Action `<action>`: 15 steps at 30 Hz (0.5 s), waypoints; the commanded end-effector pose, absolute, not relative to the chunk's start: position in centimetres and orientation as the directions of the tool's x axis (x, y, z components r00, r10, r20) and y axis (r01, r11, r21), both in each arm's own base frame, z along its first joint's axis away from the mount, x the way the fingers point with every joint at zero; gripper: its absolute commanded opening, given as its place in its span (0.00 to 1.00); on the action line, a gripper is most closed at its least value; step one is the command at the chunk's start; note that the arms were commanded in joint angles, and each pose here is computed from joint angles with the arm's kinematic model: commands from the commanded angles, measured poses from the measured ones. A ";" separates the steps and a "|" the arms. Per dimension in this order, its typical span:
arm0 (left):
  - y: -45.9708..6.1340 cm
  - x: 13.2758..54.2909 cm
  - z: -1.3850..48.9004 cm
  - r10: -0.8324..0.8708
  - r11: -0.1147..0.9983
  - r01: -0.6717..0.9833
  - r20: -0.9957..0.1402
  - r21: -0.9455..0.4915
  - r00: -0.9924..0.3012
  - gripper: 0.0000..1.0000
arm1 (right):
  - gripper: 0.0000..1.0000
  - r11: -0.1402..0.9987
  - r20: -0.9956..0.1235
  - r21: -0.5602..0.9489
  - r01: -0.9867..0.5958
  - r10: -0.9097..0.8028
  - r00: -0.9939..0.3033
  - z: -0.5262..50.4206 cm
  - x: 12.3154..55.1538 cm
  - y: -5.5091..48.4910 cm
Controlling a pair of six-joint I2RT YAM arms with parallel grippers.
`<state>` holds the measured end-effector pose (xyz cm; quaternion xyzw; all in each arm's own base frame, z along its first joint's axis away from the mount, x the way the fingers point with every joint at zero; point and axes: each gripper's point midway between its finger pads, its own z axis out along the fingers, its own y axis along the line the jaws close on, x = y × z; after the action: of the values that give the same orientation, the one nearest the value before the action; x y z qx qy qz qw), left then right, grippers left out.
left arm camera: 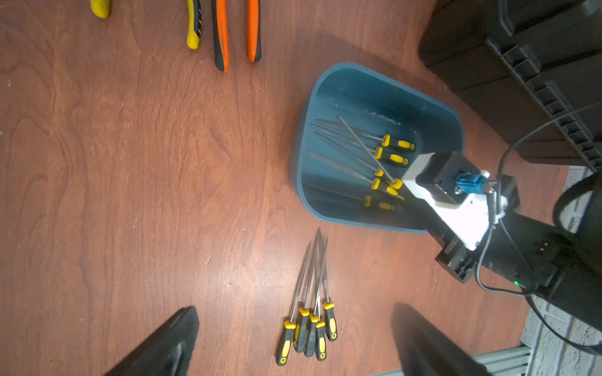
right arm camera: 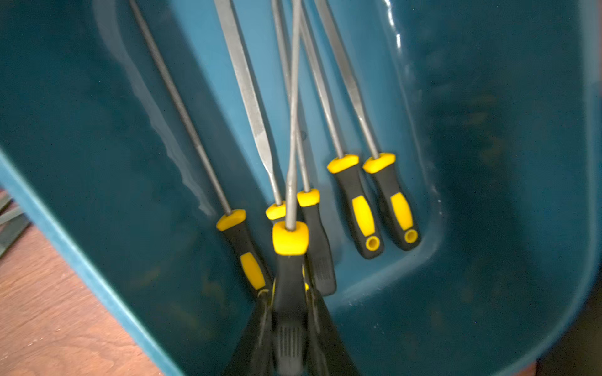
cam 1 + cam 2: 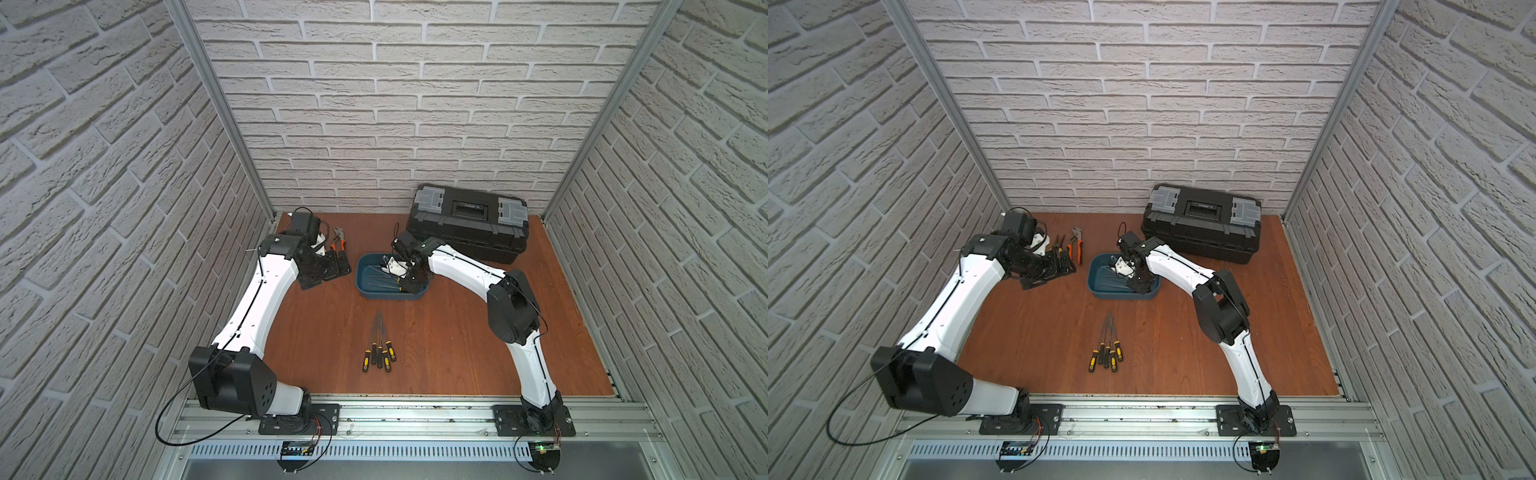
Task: Put the file tool into the storage box
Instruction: Place the file tool in the storage box.
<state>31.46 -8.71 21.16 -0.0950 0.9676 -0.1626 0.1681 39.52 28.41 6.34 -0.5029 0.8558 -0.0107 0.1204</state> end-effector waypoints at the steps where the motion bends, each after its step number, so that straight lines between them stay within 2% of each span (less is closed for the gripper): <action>1: -8.7 31.0 21.3 -0.242 0.924 -0.126 -0.297 -0.360 -0.924 0.98 | 0.03 0.477 -0.218 -0.116 -0.871 -0.868 -0.446 7.3 38.2 29.0; 8: -8.8 31.0 21.0 -0.243 0.921 -0.124 -0.295 -0.368 -0.924 0.98 | 0.03 0.448 -0.176 -0.113 -0.887 -0.888 -0.426 6.5 36.4 29.1; 15: -8.9 30.6 20.6 -0.242 0.920 -0.126 -0.286 -0.370 -0.927 0.98 | 0.07 0.461 -0.140 -0.169 -0.871 -0.886 -0.441 5.6 37.2 28.2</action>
<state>30.88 -8.87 20.19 -0.0950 0.9688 -0.1669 0.1565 36.66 28.28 3.83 -0.5230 0.8484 -0.0200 0.0796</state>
